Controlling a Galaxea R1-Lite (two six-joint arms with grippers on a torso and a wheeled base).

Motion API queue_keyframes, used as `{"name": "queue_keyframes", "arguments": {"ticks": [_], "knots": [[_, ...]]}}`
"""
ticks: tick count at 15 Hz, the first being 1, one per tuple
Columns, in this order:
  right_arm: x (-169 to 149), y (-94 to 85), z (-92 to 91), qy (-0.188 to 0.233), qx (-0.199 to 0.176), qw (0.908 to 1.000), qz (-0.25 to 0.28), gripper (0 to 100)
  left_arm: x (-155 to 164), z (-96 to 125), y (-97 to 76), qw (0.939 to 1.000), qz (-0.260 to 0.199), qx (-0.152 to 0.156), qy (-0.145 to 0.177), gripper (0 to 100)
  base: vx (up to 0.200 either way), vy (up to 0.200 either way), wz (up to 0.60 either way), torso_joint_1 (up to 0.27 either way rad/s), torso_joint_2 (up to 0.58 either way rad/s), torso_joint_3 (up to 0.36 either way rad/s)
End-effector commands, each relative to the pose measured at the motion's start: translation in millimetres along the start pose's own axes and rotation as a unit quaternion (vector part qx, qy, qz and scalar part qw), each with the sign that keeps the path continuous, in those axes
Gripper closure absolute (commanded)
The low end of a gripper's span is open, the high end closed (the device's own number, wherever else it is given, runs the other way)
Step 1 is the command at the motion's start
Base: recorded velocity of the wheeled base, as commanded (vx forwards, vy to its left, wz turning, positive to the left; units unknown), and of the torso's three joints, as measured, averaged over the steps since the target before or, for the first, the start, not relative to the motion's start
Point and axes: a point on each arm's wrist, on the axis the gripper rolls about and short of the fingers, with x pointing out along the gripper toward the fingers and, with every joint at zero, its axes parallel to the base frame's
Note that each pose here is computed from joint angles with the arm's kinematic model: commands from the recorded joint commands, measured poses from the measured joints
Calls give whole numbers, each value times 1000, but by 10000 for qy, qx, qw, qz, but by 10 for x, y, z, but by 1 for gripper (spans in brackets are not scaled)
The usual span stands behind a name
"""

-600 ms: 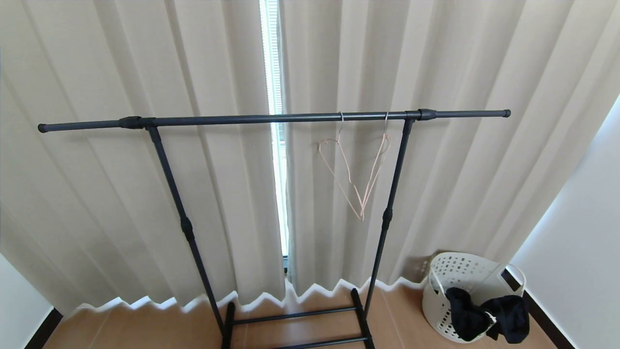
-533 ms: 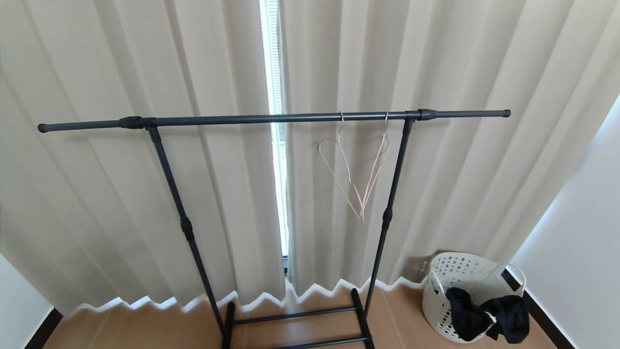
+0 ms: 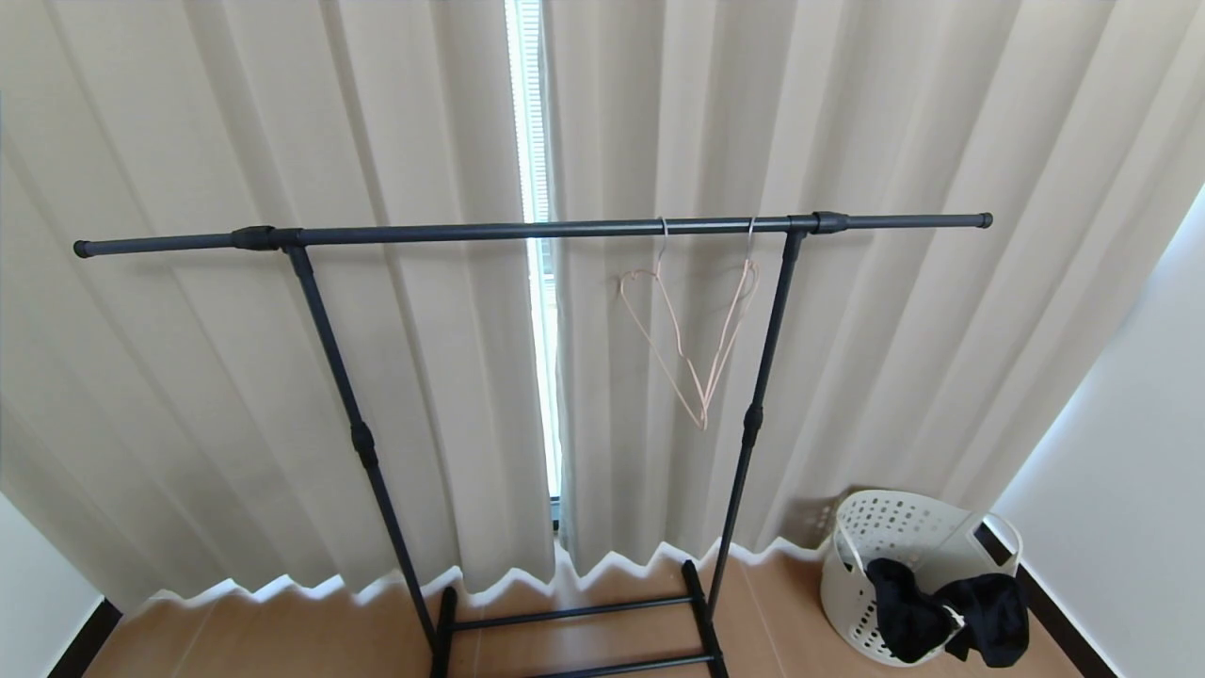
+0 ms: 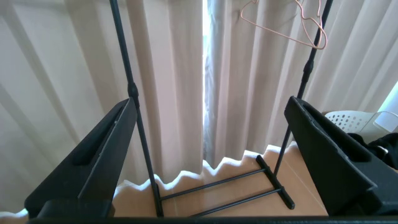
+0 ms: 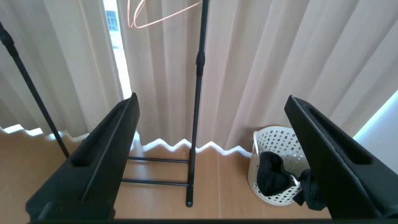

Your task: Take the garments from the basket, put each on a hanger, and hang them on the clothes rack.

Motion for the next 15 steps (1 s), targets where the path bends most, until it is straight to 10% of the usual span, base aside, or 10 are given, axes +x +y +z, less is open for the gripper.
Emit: {"name": "queue_keyframes", "arguments": {"ticks": [1,15], "knots": [[0,0,0,-3,-4,10000,3,0,1,1,0,10000,1,1,5,0,0,0,0,0,0,0],[0,0,0,-3,-35,10000,3,0,1,1,0,10000,1,1,5,0,0,0,0,0,0,0]]}}
